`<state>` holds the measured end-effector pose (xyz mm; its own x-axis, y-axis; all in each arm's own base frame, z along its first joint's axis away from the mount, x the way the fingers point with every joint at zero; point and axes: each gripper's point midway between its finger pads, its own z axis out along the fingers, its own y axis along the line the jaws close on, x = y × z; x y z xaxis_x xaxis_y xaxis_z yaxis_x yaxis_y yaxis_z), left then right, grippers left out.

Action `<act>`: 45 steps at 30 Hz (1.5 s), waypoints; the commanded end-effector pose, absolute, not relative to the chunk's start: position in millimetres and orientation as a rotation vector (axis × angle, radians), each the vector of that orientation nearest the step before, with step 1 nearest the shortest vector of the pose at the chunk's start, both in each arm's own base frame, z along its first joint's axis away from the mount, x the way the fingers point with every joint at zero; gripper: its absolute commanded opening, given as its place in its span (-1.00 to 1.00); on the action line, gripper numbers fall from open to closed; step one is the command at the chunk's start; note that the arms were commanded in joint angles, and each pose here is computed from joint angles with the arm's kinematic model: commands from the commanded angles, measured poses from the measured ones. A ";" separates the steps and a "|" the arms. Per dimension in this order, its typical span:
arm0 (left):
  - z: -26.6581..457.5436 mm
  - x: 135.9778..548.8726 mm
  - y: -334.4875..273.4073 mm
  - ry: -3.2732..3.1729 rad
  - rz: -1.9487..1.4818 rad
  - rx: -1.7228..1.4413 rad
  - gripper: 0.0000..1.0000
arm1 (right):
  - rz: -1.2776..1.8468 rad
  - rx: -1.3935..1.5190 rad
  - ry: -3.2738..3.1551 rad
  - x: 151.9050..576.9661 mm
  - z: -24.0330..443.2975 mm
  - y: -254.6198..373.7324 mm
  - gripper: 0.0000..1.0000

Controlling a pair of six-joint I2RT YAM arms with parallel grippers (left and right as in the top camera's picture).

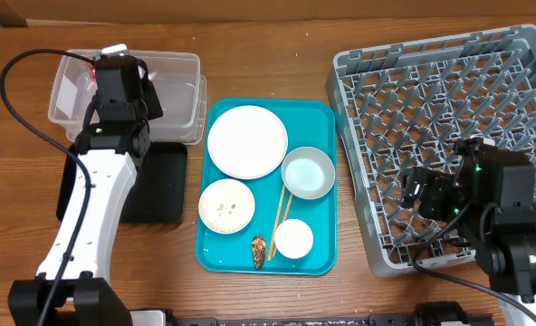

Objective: Sort waste into correct bins and load items into the dishwasher
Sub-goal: 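Carry the wrapper and tissue left and drop into the clear bin, then move the left gripper to the pink rice plate and grasp its rim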

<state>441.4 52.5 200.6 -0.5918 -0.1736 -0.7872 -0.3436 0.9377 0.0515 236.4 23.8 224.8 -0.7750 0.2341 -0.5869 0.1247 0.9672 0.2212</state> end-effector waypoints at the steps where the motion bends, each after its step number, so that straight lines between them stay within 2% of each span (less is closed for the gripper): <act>1: 195.9 443.1 55.5 2.223 0.262 -0.374 0.14 | 0.232 0.242 2.427 239.4 237.6 24.9 1.00; 6: 182.1 438.2 43.9 2.293 0.195 -0.338 0.34 | 0.232 0.242 2.428 239.4 237.6 24.9 1.00; 8: 176.4 434.9 36.5 2.328 0.149 -0.318 0.36 | 0.231 0.242 2.427 239.4 237.6 24.9 1.00; 18: 159.6 419.6 6.3 2.446 -0.046 -0.242 0.33 | 0.231 0.242 2.429 239.2 237.2 24.9 1.00; 23: 178.7 414.8 -17.3 2.416 -0.138 -0.164 0.33 | 0.231 0.243 2.434 240.0 236.0 25.0 1.00; 27: 183.7 396.7 -49.7 2.453 -0.237 -0.071 0.34 | 0.228 0.246 2.454 242.5 231.6 25.2 1.00; 36: 153.1 350.2 -135.3 2.631 -0.400 0.229 0.33 | 0.230 0.251 2.515 247.9 218.3 27.0 1.00; 42: 143.1 332.4 -155.6 2.682 -0.368 0.320 0.33 | 0.266 0.240 2.525 245.7 217.5 31.9 1.00; 45: 137.8 313.8 -162.5 2.765 -0.436 0.263 0.25 | 0.263 0.242 2.537 243.5 215.9 31.6 1.00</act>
